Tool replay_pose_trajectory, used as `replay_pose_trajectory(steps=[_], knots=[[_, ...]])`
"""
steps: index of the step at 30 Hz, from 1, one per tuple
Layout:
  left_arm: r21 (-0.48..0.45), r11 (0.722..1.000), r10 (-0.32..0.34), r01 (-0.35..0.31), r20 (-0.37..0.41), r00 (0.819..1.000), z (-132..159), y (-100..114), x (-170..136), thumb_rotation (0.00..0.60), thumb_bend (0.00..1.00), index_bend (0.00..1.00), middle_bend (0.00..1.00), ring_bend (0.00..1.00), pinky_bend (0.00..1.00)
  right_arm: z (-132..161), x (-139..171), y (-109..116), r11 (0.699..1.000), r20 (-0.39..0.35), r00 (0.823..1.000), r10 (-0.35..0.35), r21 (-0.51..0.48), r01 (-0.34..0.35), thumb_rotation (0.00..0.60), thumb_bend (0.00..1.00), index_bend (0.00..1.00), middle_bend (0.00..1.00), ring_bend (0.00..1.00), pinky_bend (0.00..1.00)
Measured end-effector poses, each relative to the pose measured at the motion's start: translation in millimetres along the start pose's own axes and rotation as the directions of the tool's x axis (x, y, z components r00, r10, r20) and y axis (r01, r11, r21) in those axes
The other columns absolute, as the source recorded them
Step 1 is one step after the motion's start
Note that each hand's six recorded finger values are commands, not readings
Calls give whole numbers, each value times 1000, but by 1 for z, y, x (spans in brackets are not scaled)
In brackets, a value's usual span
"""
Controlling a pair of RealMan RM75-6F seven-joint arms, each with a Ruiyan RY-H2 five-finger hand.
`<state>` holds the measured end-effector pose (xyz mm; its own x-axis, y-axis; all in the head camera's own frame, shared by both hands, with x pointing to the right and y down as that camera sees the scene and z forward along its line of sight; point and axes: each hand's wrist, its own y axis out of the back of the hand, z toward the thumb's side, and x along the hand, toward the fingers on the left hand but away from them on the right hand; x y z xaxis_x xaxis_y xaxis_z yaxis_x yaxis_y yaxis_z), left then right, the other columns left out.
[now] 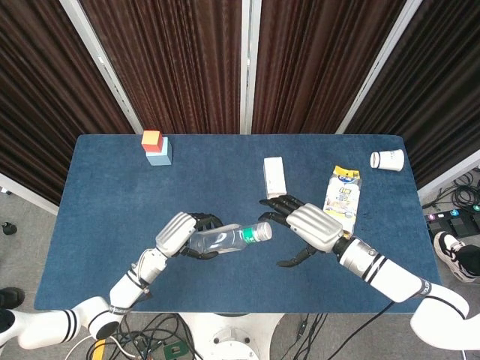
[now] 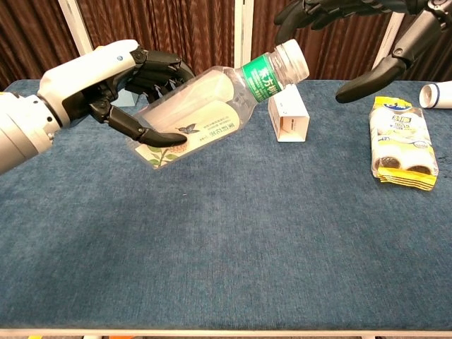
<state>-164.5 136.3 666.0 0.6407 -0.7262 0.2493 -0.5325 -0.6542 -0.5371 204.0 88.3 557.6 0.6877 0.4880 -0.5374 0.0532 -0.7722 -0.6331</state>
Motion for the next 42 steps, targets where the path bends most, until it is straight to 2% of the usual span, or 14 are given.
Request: replay_pose_trajectory(steps=[19,27,32,42], knots=[[-1,1000,-4,4,-17,1000,-6,-1,1,600,438,558,553,479,601,15,6,-1,1000,-45,999,-2,22,3,442,0,203,24,0,0],[4,1000,2,-2,2,1000,-1,1,-1,600,438,558,552,479,601,2,6,8,999,-5,999,-38,7,38,441,0,204,24,0,0],[5,1000,6,-6,1,1000,0,3,-1,600,438,558,552,479,601,-5,5,3,1000,24,1000,-14,6,14,440,0,204,24,0,0],[6,1000,-1,1,-11,1000,-3,0,0,600,438,558,553,479,601,5,7,2,1000,-10,1000,-16,19,16,443,0,204,24,0,0]])
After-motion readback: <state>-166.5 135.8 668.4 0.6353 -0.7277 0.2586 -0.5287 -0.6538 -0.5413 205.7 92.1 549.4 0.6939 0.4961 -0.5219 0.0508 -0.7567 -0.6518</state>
